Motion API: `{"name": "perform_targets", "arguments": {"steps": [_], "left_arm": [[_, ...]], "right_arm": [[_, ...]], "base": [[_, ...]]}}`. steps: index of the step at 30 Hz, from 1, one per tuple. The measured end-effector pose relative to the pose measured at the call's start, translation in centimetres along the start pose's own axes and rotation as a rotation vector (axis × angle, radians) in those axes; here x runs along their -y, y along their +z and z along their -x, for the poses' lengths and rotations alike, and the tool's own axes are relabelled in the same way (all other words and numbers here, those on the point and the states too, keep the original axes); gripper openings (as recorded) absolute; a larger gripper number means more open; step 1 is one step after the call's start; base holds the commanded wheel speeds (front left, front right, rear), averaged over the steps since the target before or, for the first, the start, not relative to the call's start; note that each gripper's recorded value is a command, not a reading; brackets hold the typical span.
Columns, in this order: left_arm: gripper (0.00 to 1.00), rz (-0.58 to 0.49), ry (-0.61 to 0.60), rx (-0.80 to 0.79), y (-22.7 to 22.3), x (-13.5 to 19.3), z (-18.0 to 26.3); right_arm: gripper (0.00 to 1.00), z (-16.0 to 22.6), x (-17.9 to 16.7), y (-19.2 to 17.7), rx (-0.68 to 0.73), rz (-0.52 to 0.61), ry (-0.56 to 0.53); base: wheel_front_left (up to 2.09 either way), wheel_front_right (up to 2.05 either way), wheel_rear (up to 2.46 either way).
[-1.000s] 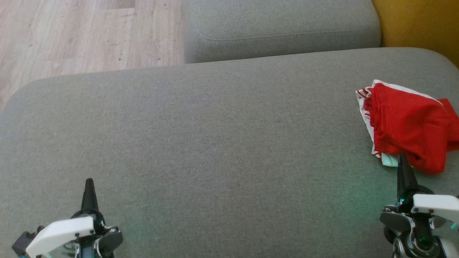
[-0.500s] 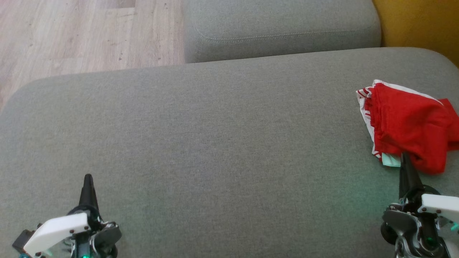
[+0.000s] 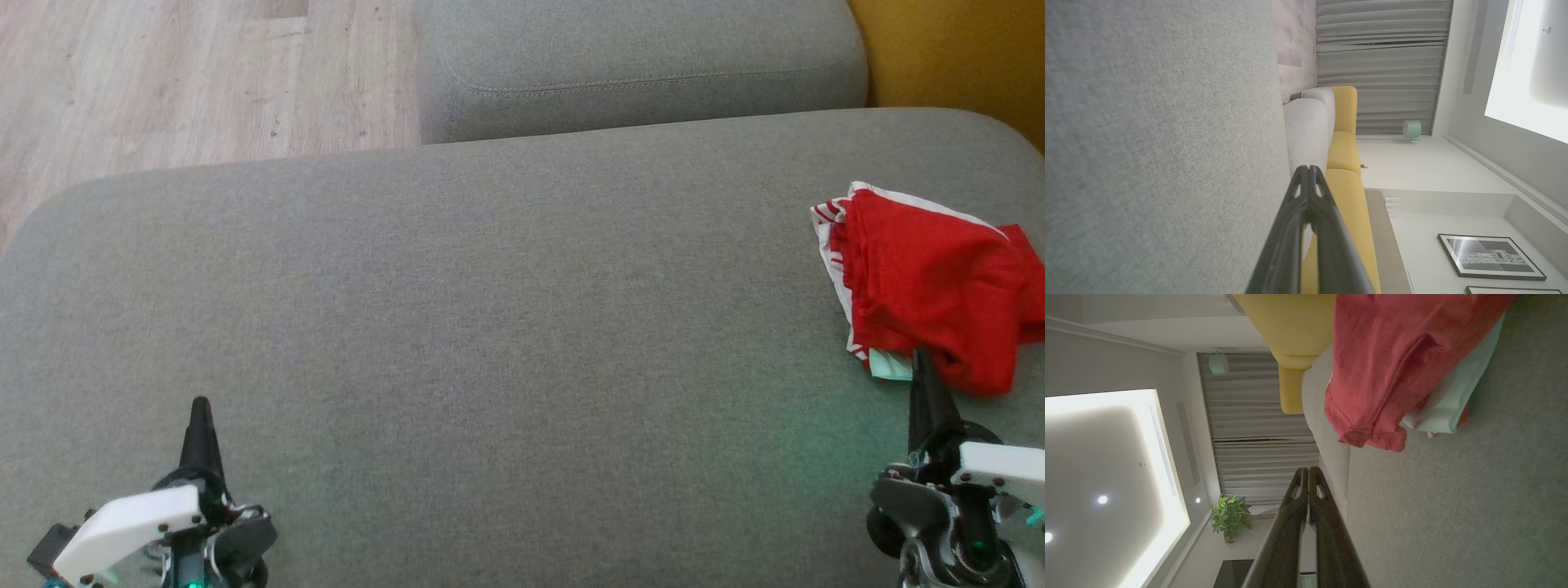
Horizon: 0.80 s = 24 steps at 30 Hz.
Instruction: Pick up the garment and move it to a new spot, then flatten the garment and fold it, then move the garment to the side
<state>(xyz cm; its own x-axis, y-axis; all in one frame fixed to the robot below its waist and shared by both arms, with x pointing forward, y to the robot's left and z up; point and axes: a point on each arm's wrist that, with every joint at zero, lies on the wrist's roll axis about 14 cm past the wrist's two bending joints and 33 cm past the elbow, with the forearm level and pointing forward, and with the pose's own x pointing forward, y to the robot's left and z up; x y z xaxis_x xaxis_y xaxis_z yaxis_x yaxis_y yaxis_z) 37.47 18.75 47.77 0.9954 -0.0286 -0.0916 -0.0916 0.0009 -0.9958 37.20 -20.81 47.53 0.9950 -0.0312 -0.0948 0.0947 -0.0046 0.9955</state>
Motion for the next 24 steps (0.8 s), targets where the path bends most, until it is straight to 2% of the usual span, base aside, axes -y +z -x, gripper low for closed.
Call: {"name": "perform_targets", "arguments": {"steps": [24], "left_arm": [[0.00,0.000,0.000,0.000,0.02,0.00,0.00]], "right_arm": [[0.00,0.00,0.01,0.00,0.000,0.000,0.000]], "base": [[0.00,0.00,0.00]]}}
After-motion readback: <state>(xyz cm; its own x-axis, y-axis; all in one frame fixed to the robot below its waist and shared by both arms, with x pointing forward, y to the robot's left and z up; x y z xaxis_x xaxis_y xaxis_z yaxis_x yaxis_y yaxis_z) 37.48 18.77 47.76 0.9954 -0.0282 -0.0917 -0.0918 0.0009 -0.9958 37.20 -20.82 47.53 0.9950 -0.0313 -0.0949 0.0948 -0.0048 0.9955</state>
